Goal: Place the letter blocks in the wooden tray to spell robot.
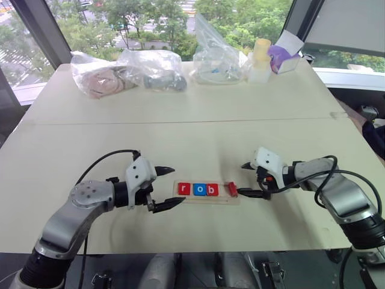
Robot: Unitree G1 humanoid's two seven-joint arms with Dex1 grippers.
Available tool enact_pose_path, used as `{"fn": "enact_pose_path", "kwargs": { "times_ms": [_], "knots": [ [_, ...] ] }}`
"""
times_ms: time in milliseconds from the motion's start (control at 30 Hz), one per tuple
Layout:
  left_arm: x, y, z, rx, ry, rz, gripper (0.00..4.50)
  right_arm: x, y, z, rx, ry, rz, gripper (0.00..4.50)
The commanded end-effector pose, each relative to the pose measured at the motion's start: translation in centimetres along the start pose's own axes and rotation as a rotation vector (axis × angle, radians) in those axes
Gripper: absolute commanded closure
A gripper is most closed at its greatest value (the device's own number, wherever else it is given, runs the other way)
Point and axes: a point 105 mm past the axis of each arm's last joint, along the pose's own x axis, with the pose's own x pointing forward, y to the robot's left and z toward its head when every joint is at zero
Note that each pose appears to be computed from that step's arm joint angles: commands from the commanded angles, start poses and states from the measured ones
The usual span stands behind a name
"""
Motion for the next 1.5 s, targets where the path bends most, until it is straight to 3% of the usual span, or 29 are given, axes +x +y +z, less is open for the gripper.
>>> {"fn": "enact_pose_path", "kwargs": {
  "times_ms": [33, 400, 1000, 1500],
  "knots": [
    [0.2, -0.4, 1.0, 0.032, -0.029, -0.017, 0.00, -0.5, -0.1, 0.3, -0.008, -0.010, -0.016, 0.01],
    [0.3, -0.4, 1.0, 0.031, -0.029, -0.020, 0.00, -0.8, 0.7, 2.6, -0.031, -0.065, 0.012, 0.01],
    [0.3, -0.5, 1.0, 0.031, -0.028, -0.018, 0.00, -0.2, 0.1, 1.3, -0.012, -0.040, -0.003, 0.01],
    [0.0, -0.5, 1.0, 0.028, -0.026, -0.008, 0.00, 1.9, 1.1, 2.7, -0.039, -0.081, 0.050, 0.01]
  ]
}}
